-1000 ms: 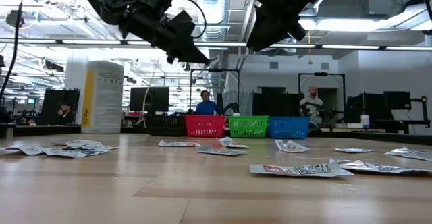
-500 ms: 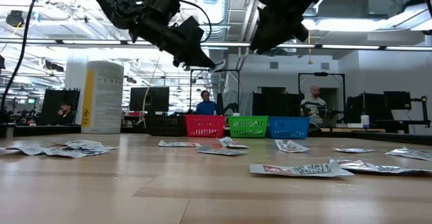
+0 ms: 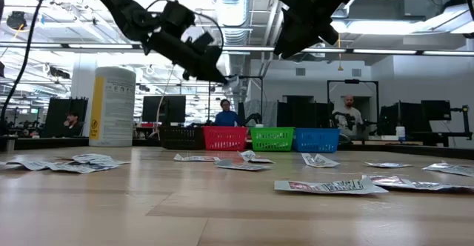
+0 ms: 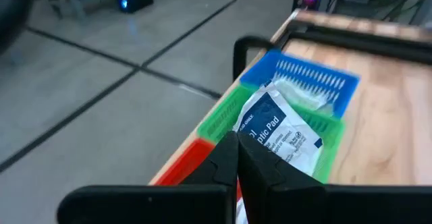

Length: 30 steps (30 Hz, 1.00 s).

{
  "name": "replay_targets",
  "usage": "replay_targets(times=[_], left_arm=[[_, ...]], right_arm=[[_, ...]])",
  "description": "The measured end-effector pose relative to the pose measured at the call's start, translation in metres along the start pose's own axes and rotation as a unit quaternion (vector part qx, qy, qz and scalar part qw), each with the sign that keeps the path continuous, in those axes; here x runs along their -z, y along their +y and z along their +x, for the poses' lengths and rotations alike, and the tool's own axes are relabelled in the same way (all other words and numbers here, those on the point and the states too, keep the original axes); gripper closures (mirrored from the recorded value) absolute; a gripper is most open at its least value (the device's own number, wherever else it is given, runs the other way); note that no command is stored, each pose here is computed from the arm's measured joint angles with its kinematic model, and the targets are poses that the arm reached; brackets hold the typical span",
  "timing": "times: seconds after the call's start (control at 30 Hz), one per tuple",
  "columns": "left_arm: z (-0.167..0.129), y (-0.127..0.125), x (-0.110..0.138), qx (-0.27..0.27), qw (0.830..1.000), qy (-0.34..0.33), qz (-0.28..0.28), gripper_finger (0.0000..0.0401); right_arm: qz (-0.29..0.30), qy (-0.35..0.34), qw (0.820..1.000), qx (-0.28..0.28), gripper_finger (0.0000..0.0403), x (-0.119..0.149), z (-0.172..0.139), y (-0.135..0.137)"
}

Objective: Pick & Place First Aid Supplies
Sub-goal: Put the alcohol pad into the red bin

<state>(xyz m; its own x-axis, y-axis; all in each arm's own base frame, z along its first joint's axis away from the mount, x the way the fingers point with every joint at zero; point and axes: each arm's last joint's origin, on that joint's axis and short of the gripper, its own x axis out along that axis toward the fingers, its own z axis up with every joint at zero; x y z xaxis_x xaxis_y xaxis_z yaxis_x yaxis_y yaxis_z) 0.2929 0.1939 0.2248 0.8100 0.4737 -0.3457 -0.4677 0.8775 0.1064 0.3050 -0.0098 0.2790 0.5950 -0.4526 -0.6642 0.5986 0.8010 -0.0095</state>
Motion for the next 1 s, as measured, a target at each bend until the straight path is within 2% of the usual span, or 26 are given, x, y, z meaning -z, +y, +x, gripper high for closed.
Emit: replay_targets(times=[0.13,0.3,0.47,0.87,1.0], left_arm=[[0.017,-0.001,0.021,0.001,0.999,0.032,0.001,0.0394],[0.03,-0.002,0.033,0.0,0.999,0.035,0.005,0.0392],[0.031,0.0,0.034,-0.036,0.999,0.035,0.006,0.0389],[0.03,-0.001,0.032,-0.026,0.999,0.03,0.003,0.0332],[0.03,-0.001,0.032,-0.029,0.999,0.03,-0.02,0.0317]], right_arm=[[0.0,-0.001,1.0,0.001,0.0285,0.0,0.0,0.0],[0.001,0.0,1.0,0.0,0.0285,0.0,0.0,0.0],[0.001,0.0,1.0,-0.002,0.0285,0.001,-0.001,0.002],[0.004,-0.003,1.0,-0.008,0.0285,0.002,-0.003,0.005],[0.008,-0.007,1.0,-0.013,0.0285,0.005,-0.002,0.007]])
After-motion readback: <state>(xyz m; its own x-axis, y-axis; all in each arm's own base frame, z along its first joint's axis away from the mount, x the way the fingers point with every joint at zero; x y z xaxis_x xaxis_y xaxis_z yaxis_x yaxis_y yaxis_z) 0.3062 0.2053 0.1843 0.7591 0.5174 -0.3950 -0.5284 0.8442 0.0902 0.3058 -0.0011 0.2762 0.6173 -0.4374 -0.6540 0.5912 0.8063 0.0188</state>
